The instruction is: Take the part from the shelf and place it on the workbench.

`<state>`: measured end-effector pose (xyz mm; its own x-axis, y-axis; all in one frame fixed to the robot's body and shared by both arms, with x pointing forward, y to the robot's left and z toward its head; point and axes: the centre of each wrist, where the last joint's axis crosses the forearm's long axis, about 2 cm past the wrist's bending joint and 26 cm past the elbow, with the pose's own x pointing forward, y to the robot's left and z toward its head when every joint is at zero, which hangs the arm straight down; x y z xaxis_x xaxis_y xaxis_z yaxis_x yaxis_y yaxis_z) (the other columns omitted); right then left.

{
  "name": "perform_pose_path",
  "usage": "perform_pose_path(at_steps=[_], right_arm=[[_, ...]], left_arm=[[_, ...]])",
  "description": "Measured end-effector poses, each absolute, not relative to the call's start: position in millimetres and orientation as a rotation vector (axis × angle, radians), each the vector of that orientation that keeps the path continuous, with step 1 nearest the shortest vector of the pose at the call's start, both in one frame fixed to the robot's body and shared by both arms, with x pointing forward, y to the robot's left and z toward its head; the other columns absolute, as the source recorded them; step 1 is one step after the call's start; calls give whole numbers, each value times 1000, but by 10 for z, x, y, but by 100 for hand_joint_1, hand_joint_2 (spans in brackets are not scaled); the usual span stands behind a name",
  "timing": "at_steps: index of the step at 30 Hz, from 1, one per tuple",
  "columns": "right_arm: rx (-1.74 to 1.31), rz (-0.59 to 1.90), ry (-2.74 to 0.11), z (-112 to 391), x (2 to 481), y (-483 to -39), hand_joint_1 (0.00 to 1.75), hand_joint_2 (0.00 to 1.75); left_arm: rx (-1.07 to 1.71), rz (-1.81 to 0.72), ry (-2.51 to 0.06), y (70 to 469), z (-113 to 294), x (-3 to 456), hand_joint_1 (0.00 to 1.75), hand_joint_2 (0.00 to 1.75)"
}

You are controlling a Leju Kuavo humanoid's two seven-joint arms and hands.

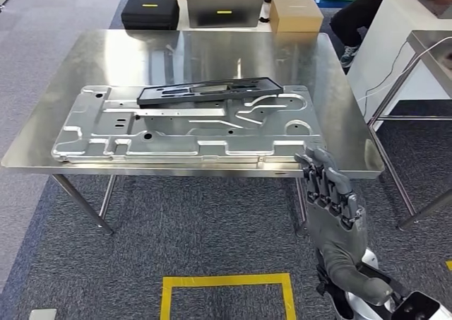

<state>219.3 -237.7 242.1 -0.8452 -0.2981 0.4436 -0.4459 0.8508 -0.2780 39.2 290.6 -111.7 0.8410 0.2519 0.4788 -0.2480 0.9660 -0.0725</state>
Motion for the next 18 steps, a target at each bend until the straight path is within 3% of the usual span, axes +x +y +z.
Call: perform_pose_path(at_steps=[18], right_arm=[[563, 464, -2459, 1993, 1965, -2417, 0, 0]], left_arm=[[-13, 294, -485, 2861, -1125, 307, 0, 0]])
